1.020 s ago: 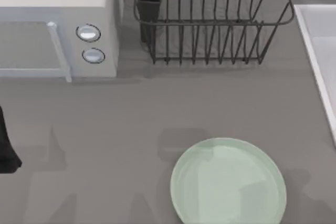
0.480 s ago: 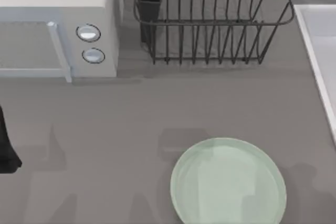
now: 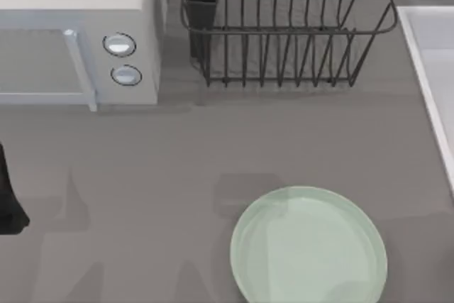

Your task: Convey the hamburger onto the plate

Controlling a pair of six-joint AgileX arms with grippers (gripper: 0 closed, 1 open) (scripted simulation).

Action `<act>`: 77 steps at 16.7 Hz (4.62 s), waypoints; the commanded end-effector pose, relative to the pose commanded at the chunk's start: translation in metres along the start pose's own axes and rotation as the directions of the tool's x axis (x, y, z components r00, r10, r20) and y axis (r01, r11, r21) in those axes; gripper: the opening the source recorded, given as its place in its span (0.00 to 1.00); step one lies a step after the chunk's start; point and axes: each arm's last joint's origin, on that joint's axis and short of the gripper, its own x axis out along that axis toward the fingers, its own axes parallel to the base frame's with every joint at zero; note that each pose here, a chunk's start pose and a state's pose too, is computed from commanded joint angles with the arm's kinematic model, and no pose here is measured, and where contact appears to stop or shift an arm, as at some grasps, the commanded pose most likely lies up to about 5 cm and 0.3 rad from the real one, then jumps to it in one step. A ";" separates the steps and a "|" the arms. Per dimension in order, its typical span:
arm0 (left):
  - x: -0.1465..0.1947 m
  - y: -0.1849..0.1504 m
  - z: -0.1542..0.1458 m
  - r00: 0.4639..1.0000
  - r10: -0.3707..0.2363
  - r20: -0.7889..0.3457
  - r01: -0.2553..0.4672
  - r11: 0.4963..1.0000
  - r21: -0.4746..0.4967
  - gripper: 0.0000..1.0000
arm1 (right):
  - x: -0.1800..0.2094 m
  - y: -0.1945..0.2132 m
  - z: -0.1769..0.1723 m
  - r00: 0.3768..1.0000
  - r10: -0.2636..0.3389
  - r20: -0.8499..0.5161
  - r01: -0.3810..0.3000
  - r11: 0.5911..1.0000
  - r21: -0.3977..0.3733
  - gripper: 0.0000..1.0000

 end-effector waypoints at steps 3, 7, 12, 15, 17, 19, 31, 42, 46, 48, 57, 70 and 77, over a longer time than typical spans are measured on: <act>0.000 0.000 0.000 1.000 0.000 0.000 0.000 1.000 0.000 1.00 | 0.021 0.002 -0.002 1.000 0.004 -0.003 -0.004 1.000 0.000 1.00; 0.000 0.000 0.000 1.000 0.000 0.000 0.000 1.000 0.000 1.00 | 0.025 0.003 -0.003 1.000 0.007 -0.005 -0.007 1.000 0.000 1.00; 0.000 0.000 0.000 1.000 0.000 0.000 0.000 1.000 0.000 1.00 | 0.025 0.003 -0.003 1.000 0.007 -0.005 -0.007 1.000 0.000 0.70; 0.000 0.000 0.000 1.000 0.000 0.000 0.000 1.000 0.000 1.00 | 0.025 0.003 -0.003 1.000 0.007 -0.005 -0.007 1.000 0.000 0.47; 0.000 0.000 0.000 1.000 0.000 0.000 0.000 1.000 0.000 1.00 | 0.025 0.003 -0.003 1.000 0.007 -0.005 -0.007 1.000 0.000 0.32; 0.000 0.000 0.000 1.000 0.000 0.000 0.000 1.000 0.000 1.00 | 0.025 0.003 -0.003 1.000 0.007 -0.005 -0.007 1.000 0.000 0.17; 0.000 0.000 0.000 1.000 0.000 0.000 0.000 1.000 0.000 1.00 | 0.002 0.002 -0.002 1.000 0.006 0.012 -0.006 1.000 0.019 0.00; 0.000 0.000 0.000 1.000 0.000 0.000 0.000 1.000 0.000 1.00 | -0.093 0.001 -0.001 1.000 0.012 0.007 -0.013 1.000 0.019 0.00; 0.000 0.000 0.000 1.000 0.000 0.000 0.000 1.000 0.000 1.00 | -0.097 0.002 -0.001 1.000 0.006 0.012 -0.006 1.000 0.019 0.00; 0.000 0.000 0.000 1.000 0.000 0.000 0.000 1.000 0.000 1.00 | -0.096 0.002 -0.001 1.000 0.010 0.010 -0.010 1.000 0.020 0.00; 0.000 0.000 0.000 1.000 0.000 0.000 0.000 1.000 0.000 1.00 | -0.091 0.017 0.044 1.000 -0.010 -0.016 -0.001 0.807 -0.591 0.00; 0.000 0.000 0.000 1.000 0.000 0.000 0.000 1.000 0.000 1.00 | -0.036 0.126 0.137 0.942 0.066 -0.330 -0.030 -0.960 -0.278 0.00; 0.000 0.000 0.000 1.000 0.000 0.000 0.000 1.000 0.000 1.00 | -0.052 0.188 0.180 0.968 -0.019 -0.250 0.124 -0.831 0.542 0.00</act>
